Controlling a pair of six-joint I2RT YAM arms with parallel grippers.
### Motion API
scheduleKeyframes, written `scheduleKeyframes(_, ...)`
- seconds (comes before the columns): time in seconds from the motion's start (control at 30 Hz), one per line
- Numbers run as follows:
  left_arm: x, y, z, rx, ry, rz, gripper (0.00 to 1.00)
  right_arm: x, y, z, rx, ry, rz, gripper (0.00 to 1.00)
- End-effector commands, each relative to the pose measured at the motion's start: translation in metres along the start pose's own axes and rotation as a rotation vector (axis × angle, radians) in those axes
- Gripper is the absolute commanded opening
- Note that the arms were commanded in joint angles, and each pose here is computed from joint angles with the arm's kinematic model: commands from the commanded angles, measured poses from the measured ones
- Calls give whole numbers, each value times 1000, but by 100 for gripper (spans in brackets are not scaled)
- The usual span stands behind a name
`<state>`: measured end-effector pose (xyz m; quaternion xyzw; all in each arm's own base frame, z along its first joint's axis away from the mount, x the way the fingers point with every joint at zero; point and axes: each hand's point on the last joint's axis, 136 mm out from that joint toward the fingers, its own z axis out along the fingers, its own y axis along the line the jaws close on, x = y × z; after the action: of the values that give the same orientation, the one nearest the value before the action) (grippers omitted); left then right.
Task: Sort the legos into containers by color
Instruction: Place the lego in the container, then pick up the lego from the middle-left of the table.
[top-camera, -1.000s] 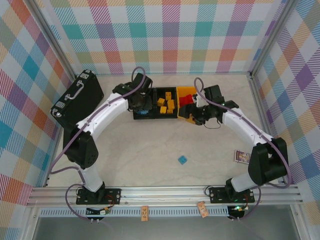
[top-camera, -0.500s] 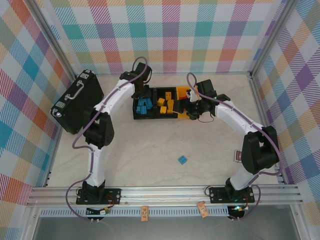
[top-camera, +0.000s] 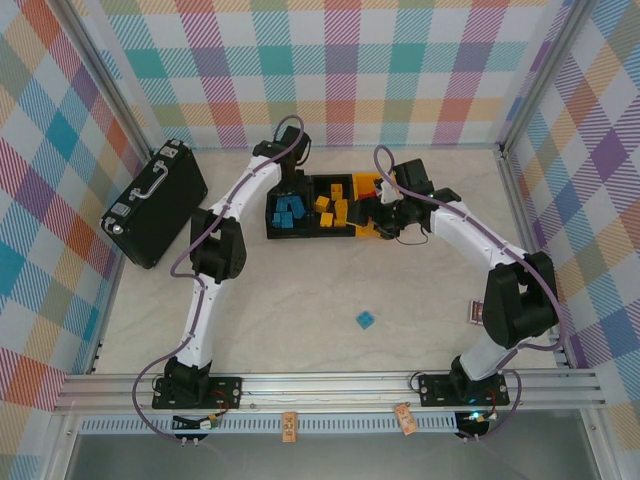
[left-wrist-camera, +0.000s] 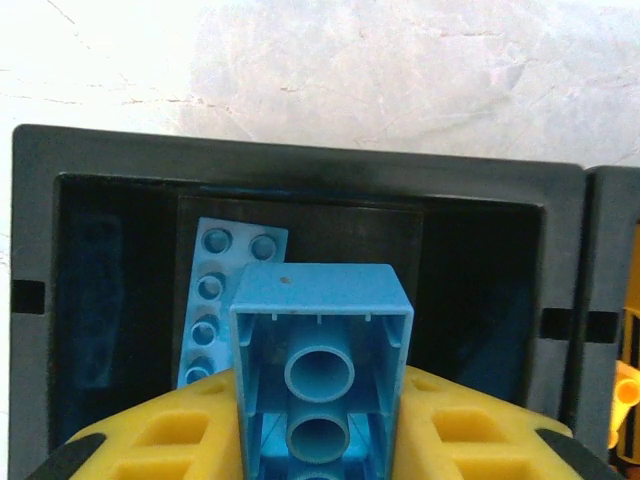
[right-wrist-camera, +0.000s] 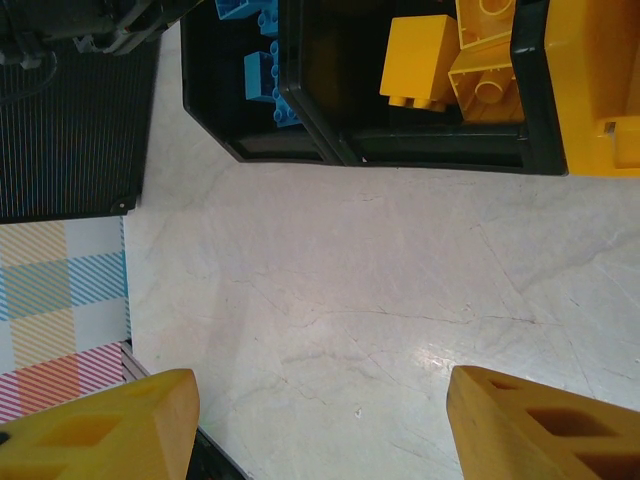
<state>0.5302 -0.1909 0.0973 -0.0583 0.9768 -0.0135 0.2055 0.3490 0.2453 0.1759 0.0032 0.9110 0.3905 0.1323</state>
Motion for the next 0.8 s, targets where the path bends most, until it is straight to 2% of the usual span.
scheduleKeyframes(0.0, -5, 13, -2, -42, 0, 10, 33, 4, 1, 1, 1, 8, 1, 67)
scheduleKeyframes(0.07, -5, 15, -2, -47, -4, 13, 37, 5, 1, 1, 1, 9, 2, 67)
scheduleKeyframes(0.23, -5, 14, -4, -45, -2, 9, 54, 5, 1, -1, 3, 4, 2, 67)
scheduleKeyframes(0.5, -7, 1, -48, 10, -50, 11, 54, 9, 1, -9, 19, -7, -16, 67)
scheduleKeyframes(0.77, 20, -13, -88, 81, -64, 35, 55, 23, -8, -23, 70, -23, -37, 67)
